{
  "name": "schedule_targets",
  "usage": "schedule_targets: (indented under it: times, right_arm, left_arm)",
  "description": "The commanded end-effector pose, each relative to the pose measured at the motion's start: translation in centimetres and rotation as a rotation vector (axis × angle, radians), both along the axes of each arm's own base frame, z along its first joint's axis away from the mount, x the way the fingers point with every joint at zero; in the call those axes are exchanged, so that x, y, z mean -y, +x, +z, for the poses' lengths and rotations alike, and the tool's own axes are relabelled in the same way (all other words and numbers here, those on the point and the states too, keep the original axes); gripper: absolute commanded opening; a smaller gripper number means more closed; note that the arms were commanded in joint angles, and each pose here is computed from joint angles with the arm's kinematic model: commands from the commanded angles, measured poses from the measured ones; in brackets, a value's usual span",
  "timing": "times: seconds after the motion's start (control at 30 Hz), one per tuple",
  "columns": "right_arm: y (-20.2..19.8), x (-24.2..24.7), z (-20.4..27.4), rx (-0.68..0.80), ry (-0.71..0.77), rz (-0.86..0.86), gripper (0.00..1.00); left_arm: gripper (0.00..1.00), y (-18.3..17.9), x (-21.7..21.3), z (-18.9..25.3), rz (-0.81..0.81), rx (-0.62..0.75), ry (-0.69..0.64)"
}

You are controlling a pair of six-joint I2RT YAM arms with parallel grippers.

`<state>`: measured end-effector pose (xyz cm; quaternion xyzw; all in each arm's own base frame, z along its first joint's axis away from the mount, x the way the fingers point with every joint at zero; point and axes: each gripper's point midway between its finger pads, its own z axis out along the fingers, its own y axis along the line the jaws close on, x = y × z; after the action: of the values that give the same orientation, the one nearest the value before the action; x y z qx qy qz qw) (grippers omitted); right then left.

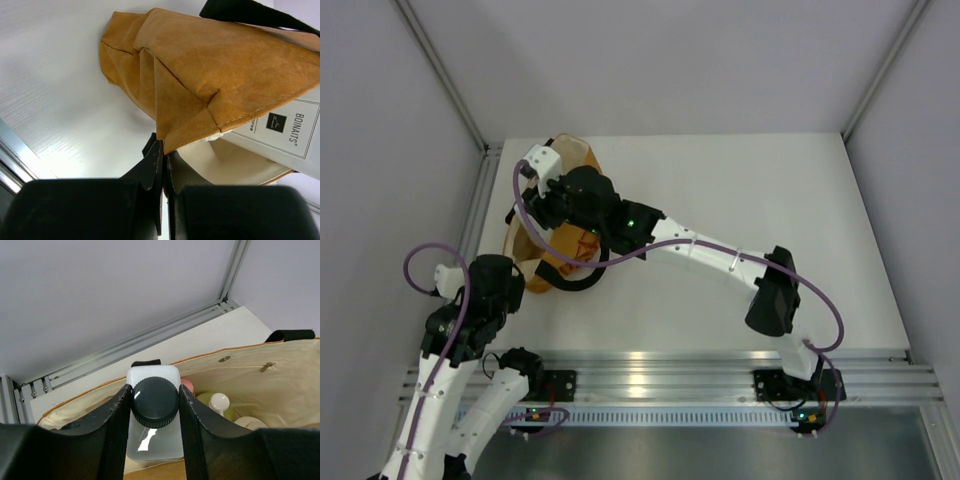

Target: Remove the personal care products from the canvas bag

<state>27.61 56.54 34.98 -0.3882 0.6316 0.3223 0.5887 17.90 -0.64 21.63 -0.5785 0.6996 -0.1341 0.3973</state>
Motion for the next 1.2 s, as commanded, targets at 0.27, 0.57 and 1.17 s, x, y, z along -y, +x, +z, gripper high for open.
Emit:
schedule_targets:
  times: [0.27, 0.57, 1.17]
  right_arm:
    - [-2.5, 6.0, 18.9, 0.209, 0.366, -0.033, 0.00]
    - [-2.9, 8.1, 22.2, 0.238, 0.425, -0.063, 0.00]
    - [-3.3, 12.7, 25.8, 0.287, 0.450, -0.147, 0.00]
  left_arm:
    - [0.00, -0.9, -0.6, 0.1, 0.029, -0.010, -0.001]
    - [0.00, -0.8, -0.6, 0.1, 0.033, -0.010, -0.002]
    - [0.00, -1.0, -0.5, -0.6, 0.054, -0.011, -0.030]
